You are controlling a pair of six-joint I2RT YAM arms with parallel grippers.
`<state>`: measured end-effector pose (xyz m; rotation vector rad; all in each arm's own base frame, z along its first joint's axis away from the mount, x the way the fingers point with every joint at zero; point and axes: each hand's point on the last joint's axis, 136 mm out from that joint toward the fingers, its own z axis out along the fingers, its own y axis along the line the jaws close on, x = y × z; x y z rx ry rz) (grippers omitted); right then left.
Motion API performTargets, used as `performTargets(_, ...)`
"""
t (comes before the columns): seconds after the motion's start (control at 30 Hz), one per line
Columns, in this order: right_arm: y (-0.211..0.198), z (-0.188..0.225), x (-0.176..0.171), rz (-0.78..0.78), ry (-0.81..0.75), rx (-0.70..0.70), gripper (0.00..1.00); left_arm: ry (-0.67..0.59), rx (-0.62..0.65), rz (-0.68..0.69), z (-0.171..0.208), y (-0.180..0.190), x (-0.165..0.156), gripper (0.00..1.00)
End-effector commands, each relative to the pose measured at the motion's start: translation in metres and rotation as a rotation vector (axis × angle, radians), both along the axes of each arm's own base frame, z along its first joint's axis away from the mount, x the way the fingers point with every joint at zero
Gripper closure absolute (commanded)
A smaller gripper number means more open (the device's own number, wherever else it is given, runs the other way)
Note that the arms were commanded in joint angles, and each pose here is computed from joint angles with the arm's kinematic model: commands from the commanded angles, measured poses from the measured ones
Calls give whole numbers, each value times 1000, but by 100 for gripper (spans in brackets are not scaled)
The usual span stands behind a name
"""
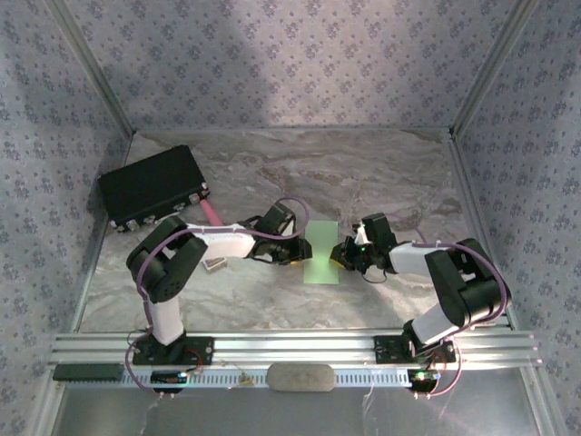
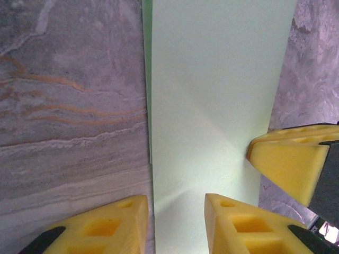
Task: Fold a paper plane with a square sheet of paper (pick it up from the middle)
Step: Third fold the triangle at the center of the table.
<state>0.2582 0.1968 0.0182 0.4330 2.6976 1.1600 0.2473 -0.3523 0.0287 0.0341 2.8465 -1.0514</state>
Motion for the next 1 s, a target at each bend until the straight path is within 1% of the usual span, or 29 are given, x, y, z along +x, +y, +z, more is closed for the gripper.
performTargets(0.0, -9, -23, -25, -6, 110, -67, 88, 40, -15, -32, -8, -7, -8, 67)
performTargets(0.2, -9, -23, -25, -9, 111, -69, 88, 39, -40, -43, -5, -12, -8, 68)
performTargets(0.33, -9, -23, -24, -8, 110, -67, 88, 22, -58, -47, 3, -14, -6, 68)
performTargets(0.97, -9, -22, -25, -9, 107, -65, 88, 10, -77, -49, 6, -17, -5, 68)
